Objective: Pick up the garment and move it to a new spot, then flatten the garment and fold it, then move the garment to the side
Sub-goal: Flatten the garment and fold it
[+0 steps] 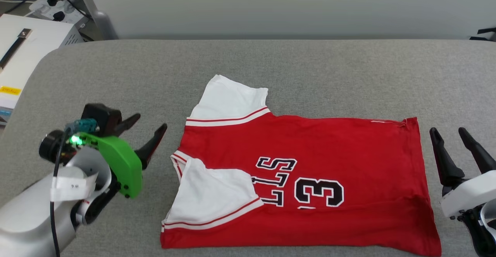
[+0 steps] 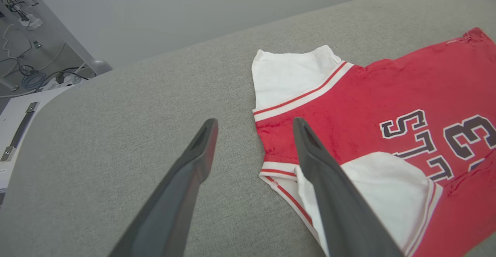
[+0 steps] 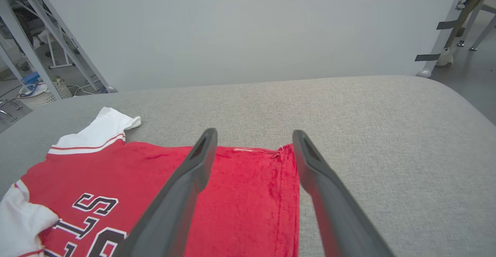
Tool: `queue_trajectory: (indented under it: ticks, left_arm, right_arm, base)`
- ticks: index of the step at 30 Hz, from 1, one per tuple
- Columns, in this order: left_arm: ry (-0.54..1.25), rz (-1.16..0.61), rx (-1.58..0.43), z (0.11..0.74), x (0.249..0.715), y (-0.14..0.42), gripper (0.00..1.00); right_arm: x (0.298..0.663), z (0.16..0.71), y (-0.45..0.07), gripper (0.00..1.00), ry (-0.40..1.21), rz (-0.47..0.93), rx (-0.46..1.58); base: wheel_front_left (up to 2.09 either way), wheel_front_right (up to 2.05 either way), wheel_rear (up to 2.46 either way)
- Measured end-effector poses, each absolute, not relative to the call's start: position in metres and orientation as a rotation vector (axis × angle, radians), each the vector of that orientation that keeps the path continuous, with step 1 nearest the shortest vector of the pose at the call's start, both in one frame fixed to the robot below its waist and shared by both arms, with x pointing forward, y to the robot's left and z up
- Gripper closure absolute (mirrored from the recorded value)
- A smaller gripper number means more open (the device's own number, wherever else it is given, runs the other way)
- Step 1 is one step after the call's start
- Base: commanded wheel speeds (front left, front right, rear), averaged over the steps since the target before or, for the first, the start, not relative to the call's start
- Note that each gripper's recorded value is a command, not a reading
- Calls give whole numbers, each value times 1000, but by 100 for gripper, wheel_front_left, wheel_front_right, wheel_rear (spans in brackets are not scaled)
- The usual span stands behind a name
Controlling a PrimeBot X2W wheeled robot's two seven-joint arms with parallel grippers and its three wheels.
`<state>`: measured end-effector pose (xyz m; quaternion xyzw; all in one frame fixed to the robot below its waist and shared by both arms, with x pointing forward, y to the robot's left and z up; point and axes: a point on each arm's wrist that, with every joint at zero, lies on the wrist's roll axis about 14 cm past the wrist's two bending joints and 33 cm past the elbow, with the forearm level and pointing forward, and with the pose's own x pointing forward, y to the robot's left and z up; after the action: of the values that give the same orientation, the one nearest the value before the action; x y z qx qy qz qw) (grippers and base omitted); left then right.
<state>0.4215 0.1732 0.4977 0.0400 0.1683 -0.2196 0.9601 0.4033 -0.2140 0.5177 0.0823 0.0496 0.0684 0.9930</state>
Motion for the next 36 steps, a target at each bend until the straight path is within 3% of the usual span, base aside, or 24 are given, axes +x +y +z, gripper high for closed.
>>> queue_trajectory:
  ticks: [7,12,26,36]
  left_arm:
    - [290,-500,119,531,480,155,0]
    - [420,-536,120,527,521,144,0]
    - [891,-598,198,435,578,109,0]
    - [1061,-608,275,364,584,103,0]
  right_arm:
    - [410,538,-200,0,-5,129,152]
    - [419,531,-191,0,7,139,145]
    - [454,487,-200,0,78,109,137]
    - [464,449,-211,0,152,76,135]
  base:
    - [0,0,0]
    - [0,0,0]
    - [0,0,0]
    - [0,0,0]
